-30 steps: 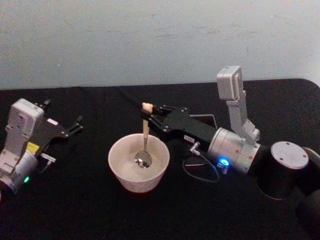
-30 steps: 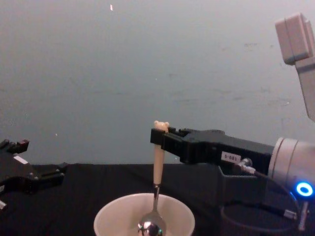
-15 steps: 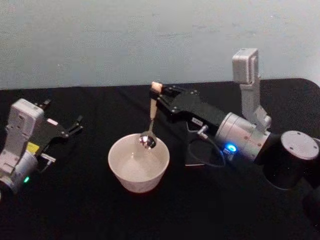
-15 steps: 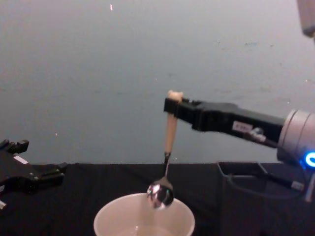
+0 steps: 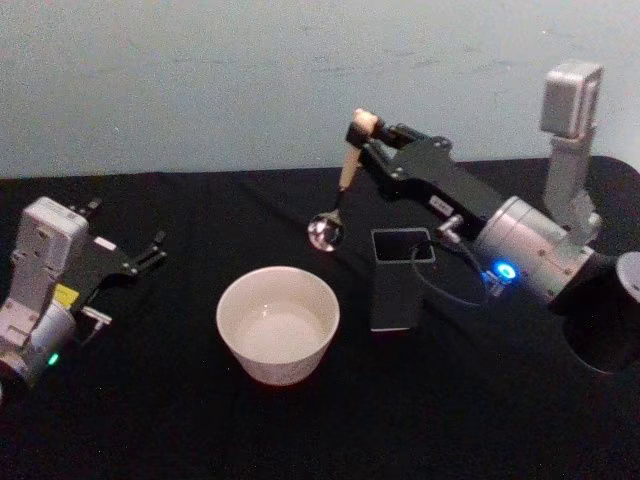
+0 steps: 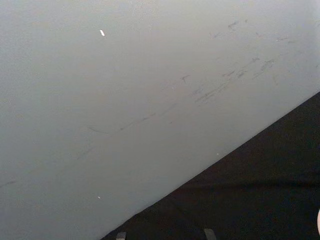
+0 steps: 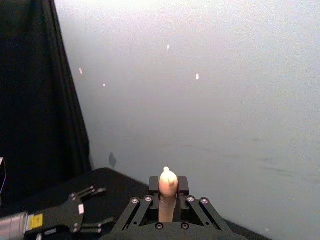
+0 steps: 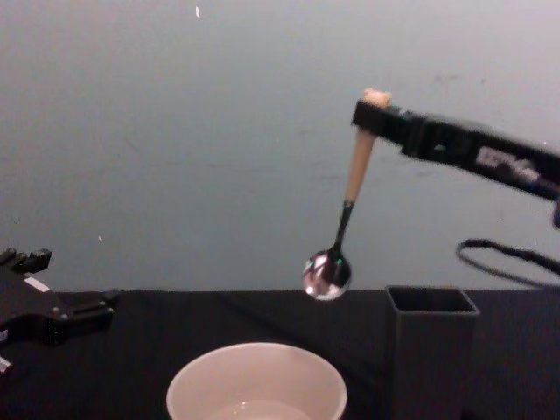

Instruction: Pick up the stirring spoon with one hand, stir inside the cup, then place it back in its original position.

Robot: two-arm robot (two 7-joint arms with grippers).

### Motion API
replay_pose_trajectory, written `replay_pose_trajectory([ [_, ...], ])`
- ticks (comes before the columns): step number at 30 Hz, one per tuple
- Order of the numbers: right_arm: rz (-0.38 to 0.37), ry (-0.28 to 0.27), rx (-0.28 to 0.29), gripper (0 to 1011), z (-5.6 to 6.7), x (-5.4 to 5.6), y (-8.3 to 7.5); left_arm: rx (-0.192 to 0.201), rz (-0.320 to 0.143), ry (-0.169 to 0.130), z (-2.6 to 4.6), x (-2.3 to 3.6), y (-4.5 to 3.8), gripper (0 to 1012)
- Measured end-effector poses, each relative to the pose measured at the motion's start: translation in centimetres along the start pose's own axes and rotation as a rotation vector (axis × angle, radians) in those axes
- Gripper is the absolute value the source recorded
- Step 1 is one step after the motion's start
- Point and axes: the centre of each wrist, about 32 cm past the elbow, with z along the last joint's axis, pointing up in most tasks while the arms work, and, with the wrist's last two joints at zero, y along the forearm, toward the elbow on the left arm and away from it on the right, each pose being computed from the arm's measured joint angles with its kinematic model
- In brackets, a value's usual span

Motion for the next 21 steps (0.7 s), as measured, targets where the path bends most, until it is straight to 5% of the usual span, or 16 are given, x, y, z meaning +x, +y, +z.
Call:
replay_pose_trajectory([
  [14, -0.063, -0.029, 0.045, 214, 1.8, 0.0, -3.5, 0.0, 0.0, 0.0, 0.0, 0.0, 0.0, 1002],
  [21, -0.102, -0.044, 0.028, 214, 1.8, 0.1, -4.7, 0.0, 0.0, 0.0, 0.0, 0.0, 0.0, 1001],
])
